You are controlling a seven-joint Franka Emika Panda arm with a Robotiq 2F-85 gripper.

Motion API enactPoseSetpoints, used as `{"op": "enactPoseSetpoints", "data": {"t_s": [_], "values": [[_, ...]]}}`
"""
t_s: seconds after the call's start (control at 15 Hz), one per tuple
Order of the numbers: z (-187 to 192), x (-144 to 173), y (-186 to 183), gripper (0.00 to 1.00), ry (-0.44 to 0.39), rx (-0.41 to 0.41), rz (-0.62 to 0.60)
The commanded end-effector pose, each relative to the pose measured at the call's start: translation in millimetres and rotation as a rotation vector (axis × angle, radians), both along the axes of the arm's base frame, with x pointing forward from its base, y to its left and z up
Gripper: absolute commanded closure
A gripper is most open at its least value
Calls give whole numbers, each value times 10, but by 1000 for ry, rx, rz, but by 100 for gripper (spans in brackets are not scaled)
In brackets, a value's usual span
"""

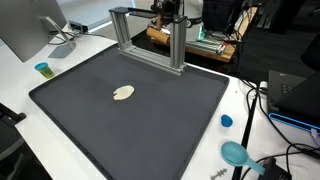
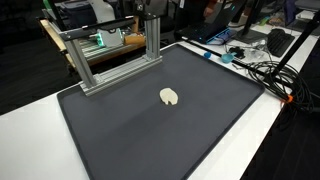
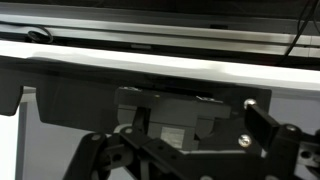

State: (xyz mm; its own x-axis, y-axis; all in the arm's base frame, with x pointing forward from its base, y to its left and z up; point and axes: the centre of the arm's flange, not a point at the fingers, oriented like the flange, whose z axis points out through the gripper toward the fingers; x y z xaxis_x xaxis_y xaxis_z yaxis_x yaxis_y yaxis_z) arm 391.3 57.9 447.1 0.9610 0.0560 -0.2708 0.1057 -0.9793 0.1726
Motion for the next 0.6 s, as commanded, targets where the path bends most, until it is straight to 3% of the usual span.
{"op": "enactPoseSetpoints", "data": {"t_s": [0.0,0.2,0.53], "values": [[-88,7,-7,0,33,-70,-47],[-200,39,-7,0,59,-88,-50],[-84,131,-336,0,64,-97,-123]]}}
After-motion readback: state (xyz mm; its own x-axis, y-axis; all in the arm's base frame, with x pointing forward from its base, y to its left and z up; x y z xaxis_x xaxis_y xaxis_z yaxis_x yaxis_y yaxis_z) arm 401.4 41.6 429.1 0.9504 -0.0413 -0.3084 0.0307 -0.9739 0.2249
